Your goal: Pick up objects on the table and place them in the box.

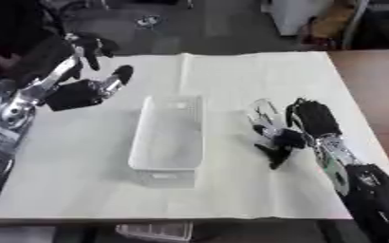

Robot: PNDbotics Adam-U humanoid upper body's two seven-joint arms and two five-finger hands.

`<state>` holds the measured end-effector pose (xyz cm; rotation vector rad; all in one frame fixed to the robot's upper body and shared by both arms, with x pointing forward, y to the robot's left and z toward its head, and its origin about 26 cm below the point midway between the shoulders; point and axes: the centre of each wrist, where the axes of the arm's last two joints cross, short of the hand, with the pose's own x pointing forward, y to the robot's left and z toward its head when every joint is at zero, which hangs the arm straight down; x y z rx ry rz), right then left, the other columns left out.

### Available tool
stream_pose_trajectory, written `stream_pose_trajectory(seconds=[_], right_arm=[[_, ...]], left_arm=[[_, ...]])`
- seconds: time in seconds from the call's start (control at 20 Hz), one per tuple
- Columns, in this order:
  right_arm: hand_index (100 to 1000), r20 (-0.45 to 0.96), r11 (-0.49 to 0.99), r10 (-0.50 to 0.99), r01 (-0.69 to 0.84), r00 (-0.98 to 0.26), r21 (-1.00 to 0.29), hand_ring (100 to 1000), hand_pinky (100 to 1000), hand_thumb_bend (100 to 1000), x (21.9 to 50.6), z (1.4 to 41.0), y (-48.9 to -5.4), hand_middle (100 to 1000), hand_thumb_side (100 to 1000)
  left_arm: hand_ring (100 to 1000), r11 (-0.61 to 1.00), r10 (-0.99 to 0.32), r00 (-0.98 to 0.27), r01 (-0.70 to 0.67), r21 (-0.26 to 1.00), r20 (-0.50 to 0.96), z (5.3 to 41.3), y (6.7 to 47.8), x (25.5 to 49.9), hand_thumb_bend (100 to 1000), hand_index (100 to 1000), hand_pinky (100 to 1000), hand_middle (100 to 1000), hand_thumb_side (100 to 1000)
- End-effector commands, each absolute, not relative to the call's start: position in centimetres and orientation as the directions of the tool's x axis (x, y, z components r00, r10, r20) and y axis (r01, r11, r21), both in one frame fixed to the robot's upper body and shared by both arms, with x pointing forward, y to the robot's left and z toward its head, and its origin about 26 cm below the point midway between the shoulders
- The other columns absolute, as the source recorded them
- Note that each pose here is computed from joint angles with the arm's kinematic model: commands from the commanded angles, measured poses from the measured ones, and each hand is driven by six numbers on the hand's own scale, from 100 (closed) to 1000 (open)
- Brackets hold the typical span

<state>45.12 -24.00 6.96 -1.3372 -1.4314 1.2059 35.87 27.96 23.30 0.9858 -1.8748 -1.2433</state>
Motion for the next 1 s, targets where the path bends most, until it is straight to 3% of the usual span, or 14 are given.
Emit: stream_pose_trajectory(seconds=[0.05, 0.15, 0.35, 0.6, 0.8, 1.0], right_arm=[[599, -0.016, 0.001, 0.996, 0.196, -0.086, -0.981, 229, 100, 857, 45.3, 7.1, -24.3, 283, 1000], [642, -0.003, 0.011, 0.997, 0.171, -0.081, -0.985, 246, 119, 885, 45.3, 6.8, -24.3, 298, 1000], [636, 0.012, 0.026, 0.996, 0.16, -0.086, -0.987, 236, 110, 887, 45.3, 6.7, -24.0, 289, 1000], [656, 0.064, 0.081, 0.991, 0.141, -0.118, -0.987, 324, 186, 914, 45.2, 6.4, -23.2, 374, 1000], [663, 0.093, 0.109, 0.988, 0.123, -0.127, -0.986, 319, 256, 910, 45.2, 6.3, -22.8, 392, 1000], [664, 0.102, 0.118, 0.987, 0.126, -0.127, -0.985, 323, 265, 899, 45.3, 6.3, -22.6, 396, 1000]], left_arm=[[557, 0.243, -0.87, -0.485, -0.253, 0.936, 0.094, 24.4, 28.5, 35.7, 233, 826, 327, 668, 1000], [557, 0.243, -0.87, -0.484, -0.253, 0.936, 0.094, 24.4, 28.6, 35.7, 233, 826, 327, 668, 1000], [557, 0.244, -0.869, -0.486, -0.253, 0.936, 0.096, 24.4, 28.5, 35.7, 233, 826, 327, 668, 1000], [557, 0.244, -0.867, -0.489, -0.252, 0.936, 0.095, 24.4, 28.5, 35.7, 233, 826, 328, 669, 1000], [557, 0.243, -0.867, -0.489, -0.25, 0.937, 0.095, 24.4, 28.4, 35.7, 233, 827, 328, 669, 1000], [557, 0.244, -0.866, -0.49, -0.25, 0.937, 0.095, 24.4, 28.4, 35.8, 233, 827, 328, 669, 1000]])
